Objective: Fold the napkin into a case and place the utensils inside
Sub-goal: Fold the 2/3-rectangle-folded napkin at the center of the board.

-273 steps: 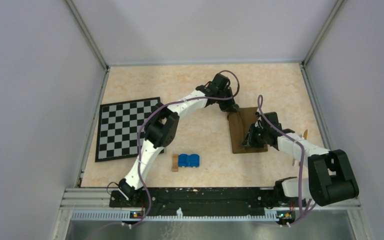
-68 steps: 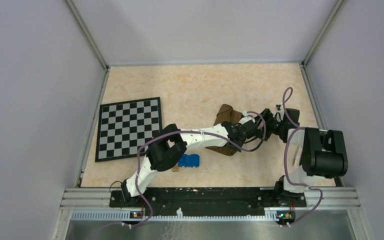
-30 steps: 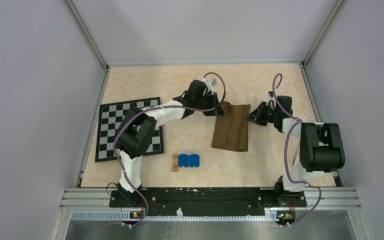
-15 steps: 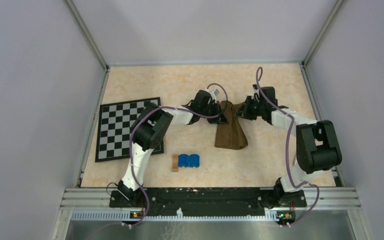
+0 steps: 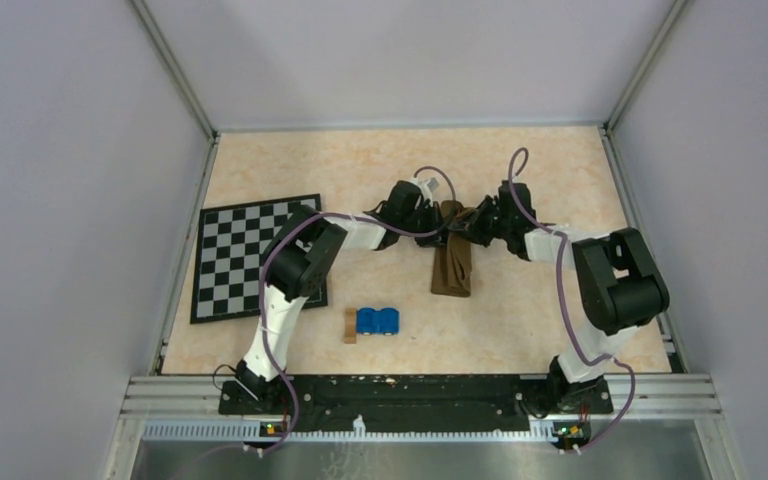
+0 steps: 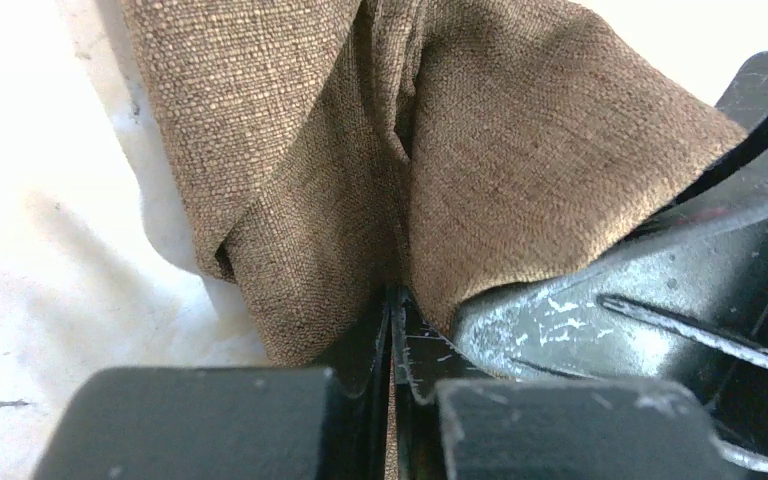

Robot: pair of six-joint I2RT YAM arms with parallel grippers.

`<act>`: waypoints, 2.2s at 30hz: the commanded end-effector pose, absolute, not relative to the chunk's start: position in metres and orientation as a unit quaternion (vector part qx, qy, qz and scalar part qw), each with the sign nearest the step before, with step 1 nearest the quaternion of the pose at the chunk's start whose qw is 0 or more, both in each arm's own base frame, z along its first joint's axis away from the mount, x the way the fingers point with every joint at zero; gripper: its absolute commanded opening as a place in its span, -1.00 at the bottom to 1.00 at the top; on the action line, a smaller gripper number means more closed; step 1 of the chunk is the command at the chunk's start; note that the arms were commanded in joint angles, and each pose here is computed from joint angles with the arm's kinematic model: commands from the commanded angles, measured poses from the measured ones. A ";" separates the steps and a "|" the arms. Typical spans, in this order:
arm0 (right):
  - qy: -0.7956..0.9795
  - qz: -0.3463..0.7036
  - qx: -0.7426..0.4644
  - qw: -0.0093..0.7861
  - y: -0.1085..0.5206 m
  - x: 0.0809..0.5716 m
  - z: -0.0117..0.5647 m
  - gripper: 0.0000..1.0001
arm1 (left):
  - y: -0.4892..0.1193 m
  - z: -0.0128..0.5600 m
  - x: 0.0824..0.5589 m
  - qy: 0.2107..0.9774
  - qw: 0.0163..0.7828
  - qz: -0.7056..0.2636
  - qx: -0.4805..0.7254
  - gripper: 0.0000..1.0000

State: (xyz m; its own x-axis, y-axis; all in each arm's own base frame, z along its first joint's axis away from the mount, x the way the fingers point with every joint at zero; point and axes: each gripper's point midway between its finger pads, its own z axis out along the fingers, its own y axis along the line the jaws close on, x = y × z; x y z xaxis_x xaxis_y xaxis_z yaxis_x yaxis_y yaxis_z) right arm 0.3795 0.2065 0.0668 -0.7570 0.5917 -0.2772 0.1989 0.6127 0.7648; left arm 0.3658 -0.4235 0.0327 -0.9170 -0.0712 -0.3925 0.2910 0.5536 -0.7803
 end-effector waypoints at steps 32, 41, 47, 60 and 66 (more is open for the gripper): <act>0.857 0.367 0.203 0.298 0.231 0.387 0.068 -1.00 | -0.360 0.017 0.344 0.898 0.191 -0.393 0.051 -0.65; 0.856 0.370 0.213 0.290 0.242 0.395 0.055 -1.00 | -0.357 0.012 0.338 0.902 0.188 -0.386 0.053 -0.78; 0.861 0.358 0.215 0.289 0.241 0.397 0.044 -1.00 | -0.340 0.040 0.342 0.894 0.230 -0.382 0.041 -0.22; 0.861 0.362 0.211 0.290 0.242 0.397 0.047 -1.00 | -0.380 0.051 0.337 0.890 0.224 -0.388 0.084 0.42; 0.860 0.381 0.179 0.288 0.251 0.396 0.059 -1.00 | -0.369 0.008 0.335 0.919 0.202 -0.335 0.056 -0.18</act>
State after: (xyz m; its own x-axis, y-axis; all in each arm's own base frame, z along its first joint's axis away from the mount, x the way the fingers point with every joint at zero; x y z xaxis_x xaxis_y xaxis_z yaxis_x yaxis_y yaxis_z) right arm 0.3852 0.2337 0.0339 -0.7594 0.5718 -0.3104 0.1918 0.6527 0.7330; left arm 0.3396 -0.3865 0.0440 -0.8893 -0.0382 -0.4558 0.3074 0.6879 -0.6574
